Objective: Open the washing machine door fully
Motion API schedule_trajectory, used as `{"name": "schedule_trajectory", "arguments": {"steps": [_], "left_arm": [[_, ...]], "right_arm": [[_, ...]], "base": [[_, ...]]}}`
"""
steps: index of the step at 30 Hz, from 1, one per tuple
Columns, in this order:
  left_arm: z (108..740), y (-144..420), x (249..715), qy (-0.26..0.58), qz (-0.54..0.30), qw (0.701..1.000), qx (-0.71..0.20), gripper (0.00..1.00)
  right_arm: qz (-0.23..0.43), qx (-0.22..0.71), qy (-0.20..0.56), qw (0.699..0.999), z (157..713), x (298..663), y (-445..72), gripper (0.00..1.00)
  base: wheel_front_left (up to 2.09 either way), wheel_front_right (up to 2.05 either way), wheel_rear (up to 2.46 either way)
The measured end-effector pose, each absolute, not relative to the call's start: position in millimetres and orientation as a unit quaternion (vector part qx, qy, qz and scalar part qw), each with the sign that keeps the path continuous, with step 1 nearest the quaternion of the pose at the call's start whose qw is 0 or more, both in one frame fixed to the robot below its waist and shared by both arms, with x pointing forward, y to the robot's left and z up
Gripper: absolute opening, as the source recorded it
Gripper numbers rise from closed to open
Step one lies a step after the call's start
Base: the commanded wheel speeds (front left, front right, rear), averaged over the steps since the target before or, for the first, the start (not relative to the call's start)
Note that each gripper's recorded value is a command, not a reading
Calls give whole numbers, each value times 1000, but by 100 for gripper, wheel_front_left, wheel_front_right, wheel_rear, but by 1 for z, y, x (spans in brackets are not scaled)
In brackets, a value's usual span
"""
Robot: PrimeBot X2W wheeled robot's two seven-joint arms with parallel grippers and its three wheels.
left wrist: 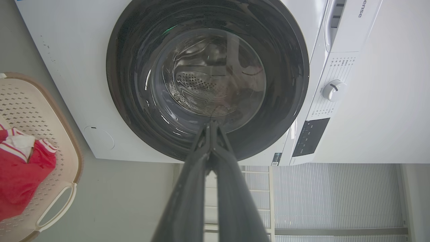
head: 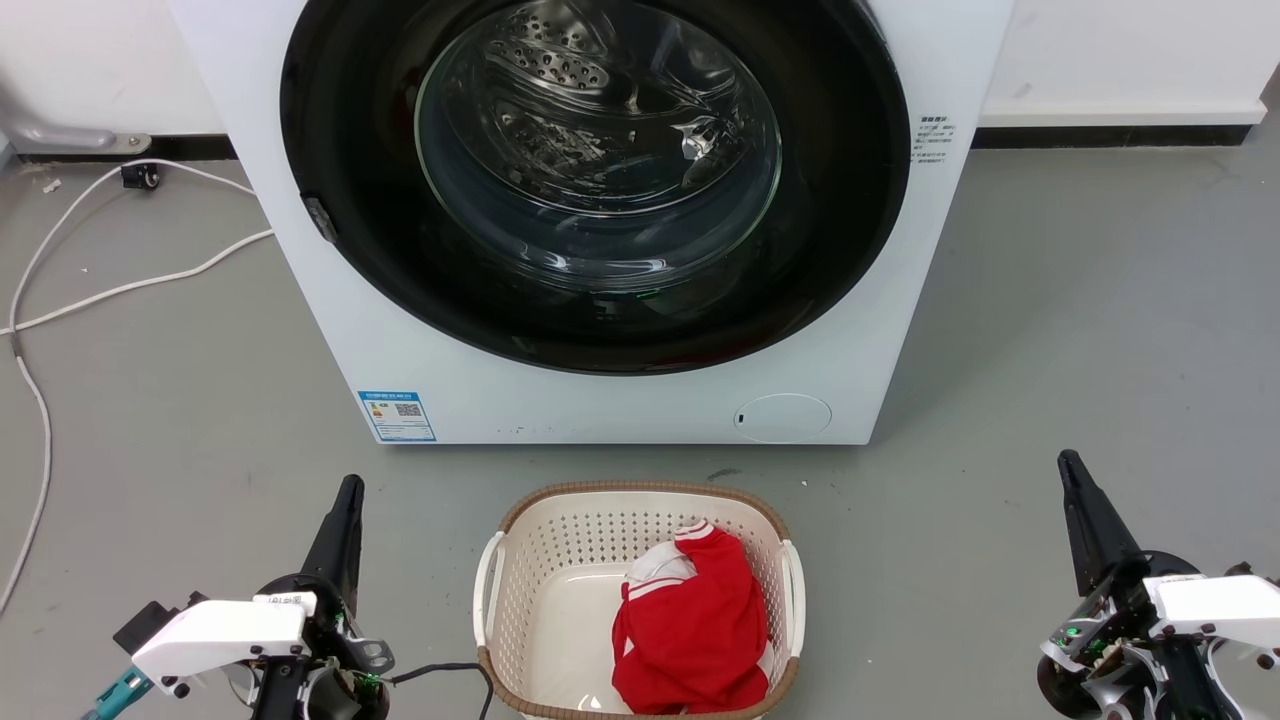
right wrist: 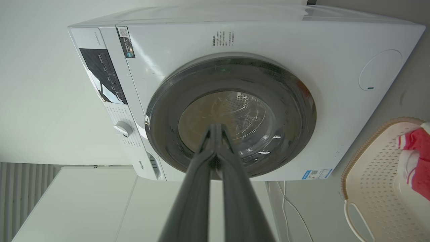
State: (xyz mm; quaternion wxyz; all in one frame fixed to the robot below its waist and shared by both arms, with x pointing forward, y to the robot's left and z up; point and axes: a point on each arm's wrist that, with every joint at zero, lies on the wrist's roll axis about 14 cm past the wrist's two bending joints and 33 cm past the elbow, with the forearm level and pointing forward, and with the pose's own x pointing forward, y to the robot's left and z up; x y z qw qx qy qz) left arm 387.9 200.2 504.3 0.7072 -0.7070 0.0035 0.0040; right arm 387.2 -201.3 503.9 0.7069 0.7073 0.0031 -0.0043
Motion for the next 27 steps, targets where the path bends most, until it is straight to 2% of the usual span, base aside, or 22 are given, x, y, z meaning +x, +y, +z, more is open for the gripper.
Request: {"name": "schedule_trajectory", "arguments": {"steps": [6,7,18,22,27], "left_arm": [[504,200,388,4,4,707,-707,0],[503,200,387,5,5,707,-707,100],[495,194,382,13,15,712,-702,100],[503,193,383,1,9,726,-687,100],[519,196,386,-21,-2,758,-652,100]], "right_arm": [[-4,707,3,707,504,387,-201,0],[-6,707,4,707,503,387,-201,100],[-26,705,8,709,491,379,-201,100],[-26,686,1,727,494,378,-203,100],[-15,637,-13,771,508,381,-203,100]], "base": [[0,0,0],[0,0,0],[0,0,0],[0,0,0],[0,0,0]]}}
